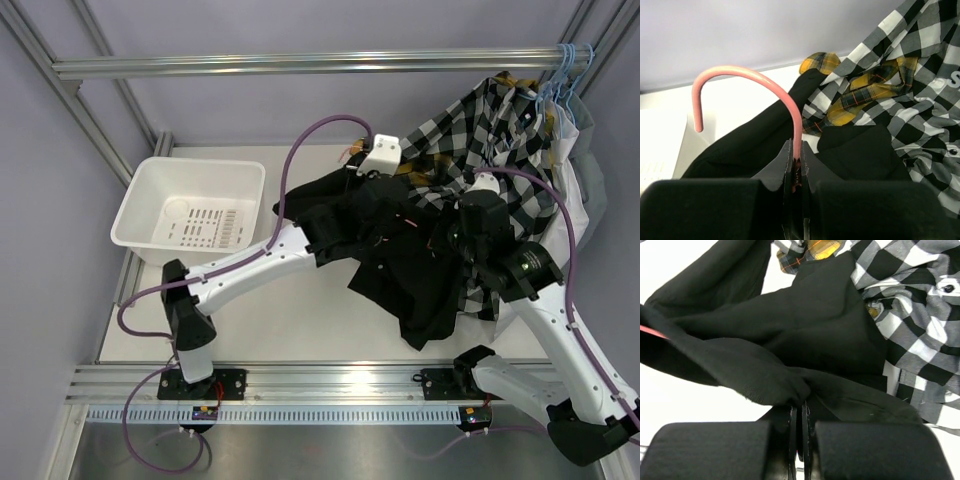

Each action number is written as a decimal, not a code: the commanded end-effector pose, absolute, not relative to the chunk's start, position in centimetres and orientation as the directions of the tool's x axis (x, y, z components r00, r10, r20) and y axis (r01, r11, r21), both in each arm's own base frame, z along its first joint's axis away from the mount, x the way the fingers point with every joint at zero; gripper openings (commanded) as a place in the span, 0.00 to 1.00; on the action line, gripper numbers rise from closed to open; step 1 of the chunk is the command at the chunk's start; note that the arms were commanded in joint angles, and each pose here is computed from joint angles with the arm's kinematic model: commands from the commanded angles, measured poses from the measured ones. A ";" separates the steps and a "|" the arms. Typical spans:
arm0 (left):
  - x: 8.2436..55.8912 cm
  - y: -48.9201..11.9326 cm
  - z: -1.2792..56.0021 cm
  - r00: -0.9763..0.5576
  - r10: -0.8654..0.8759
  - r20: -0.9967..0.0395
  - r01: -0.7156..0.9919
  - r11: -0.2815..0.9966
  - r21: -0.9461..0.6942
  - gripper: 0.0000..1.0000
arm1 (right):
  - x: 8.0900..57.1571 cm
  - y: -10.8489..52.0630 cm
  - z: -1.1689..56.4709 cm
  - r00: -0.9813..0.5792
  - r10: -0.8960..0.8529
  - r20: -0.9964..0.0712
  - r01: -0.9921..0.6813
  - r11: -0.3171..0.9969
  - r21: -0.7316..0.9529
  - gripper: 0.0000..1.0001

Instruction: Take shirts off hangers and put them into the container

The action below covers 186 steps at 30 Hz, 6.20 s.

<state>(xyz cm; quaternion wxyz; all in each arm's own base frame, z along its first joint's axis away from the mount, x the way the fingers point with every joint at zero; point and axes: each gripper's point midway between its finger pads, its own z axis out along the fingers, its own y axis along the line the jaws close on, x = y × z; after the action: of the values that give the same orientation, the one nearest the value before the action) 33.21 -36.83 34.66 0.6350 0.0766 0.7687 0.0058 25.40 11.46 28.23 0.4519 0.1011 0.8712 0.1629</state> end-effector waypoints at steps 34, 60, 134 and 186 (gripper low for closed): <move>26.9 -14.7 43.1 0.022 -0.162 -0.987 0.122 0.980 -0.159 0.00 | 19.4 11.8 23.5 -0.794 -0.062 -0.605 -0.237 0.948 0.215 0.01; 24.8 -16.3 46.5 0.061 -0.152 -0.986 0.335 0.934 -0.124 0.00 | 17.2 12.1 22.7 -0.866 0.027 -0.499 -0.193 0.903 0.383 0.05; 26.6 -34.6 40.5 -0.196 -0.077 -0.978 0.751 0.629 -0.200 0.00 | 20.7 17.1 32.3 -0.513 -0.230 -0.827 -0.696 0.675 0.244 0.65; 22.3 -18.0 28.9 -0.458 -0.014 -0.889 0.314 0.933 -0.176 0.99 | 33.6 10.3 47.2 -0.198 0.091 -0.976 -0.135 0.984 0.119 0.00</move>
<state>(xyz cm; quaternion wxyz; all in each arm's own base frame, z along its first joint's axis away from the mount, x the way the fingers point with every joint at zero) 23.03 -18.22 29.93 0.5294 0.0885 0.8294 -0.1553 31.72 11.32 42.63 0.5623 -0.0549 0.8187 0.1024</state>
